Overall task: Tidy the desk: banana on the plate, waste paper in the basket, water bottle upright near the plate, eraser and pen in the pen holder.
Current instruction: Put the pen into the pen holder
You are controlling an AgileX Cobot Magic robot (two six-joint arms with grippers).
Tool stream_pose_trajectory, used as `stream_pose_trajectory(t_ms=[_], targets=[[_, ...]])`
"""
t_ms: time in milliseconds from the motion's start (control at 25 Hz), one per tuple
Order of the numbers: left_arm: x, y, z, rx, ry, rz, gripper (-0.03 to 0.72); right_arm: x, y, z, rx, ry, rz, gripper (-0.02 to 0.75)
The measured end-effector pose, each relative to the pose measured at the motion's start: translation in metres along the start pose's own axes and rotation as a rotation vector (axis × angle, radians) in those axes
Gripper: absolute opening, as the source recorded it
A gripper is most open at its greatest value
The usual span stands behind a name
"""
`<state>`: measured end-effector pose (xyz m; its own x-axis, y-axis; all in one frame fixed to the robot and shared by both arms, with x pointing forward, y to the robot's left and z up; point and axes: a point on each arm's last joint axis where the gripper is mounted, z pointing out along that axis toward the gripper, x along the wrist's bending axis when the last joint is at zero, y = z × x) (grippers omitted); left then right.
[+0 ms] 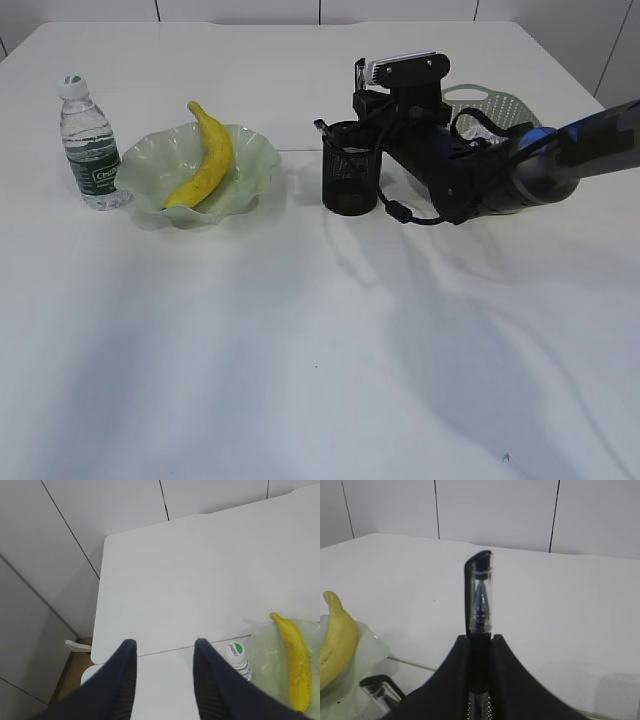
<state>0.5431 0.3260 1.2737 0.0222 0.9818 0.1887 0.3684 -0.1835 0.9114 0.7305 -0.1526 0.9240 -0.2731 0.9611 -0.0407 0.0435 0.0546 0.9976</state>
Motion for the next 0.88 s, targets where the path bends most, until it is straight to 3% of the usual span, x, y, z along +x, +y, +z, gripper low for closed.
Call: stream_pose_trajectory(t_ms=[880], targets=[[0.0006,0.0022,0.0000,-0.024,0.006,0.000,0.260,0.0000,-0.0006,0.0000,0.006,0.000,-0.004,0.180]])
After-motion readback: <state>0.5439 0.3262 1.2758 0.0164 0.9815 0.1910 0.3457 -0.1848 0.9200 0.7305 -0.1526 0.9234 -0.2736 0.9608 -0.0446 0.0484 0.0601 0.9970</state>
